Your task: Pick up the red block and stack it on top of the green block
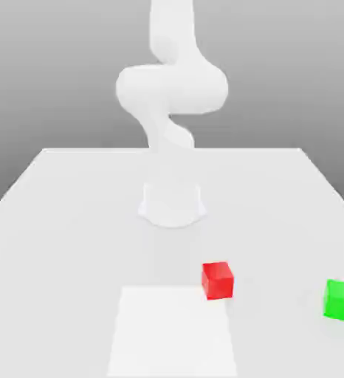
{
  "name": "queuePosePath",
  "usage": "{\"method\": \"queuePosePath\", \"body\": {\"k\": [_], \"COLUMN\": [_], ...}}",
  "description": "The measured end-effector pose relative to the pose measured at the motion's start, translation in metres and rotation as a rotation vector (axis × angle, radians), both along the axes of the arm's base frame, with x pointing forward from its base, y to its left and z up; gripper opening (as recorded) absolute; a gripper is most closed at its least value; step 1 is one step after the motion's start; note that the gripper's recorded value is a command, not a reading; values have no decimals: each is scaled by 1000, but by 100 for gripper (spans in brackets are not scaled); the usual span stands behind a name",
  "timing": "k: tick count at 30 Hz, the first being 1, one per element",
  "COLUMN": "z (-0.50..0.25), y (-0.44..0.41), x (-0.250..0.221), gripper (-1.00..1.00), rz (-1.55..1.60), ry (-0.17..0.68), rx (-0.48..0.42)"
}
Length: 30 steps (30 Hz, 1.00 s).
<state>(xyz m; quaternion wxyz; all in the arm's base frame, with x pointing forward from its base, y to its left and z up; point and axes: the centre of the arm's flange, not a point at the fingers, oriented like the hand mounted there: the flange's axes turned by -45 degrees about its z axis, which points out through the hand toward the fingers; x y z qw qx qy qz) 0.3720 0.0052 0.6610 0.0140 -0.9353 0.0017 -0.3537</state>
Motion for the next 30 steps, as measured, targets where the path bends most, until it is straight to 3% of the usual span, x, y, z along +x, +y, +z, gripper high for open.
{"method": "queuePosePath", "body": {"k": [8, 17, 23, 24, 30], "z": [-199, -428, -505, -513, -517], "y": [39, 79, 83, 83, 83], "x": [37, -39, -58, -59, -60], "gripper": [0, 0, 0, -100, -100], "rz": [71, 151, 164, 164, 163], "ry": [298, 661, 717, 718, 718], "rx": [13, -71, -87, -87, -88]}}
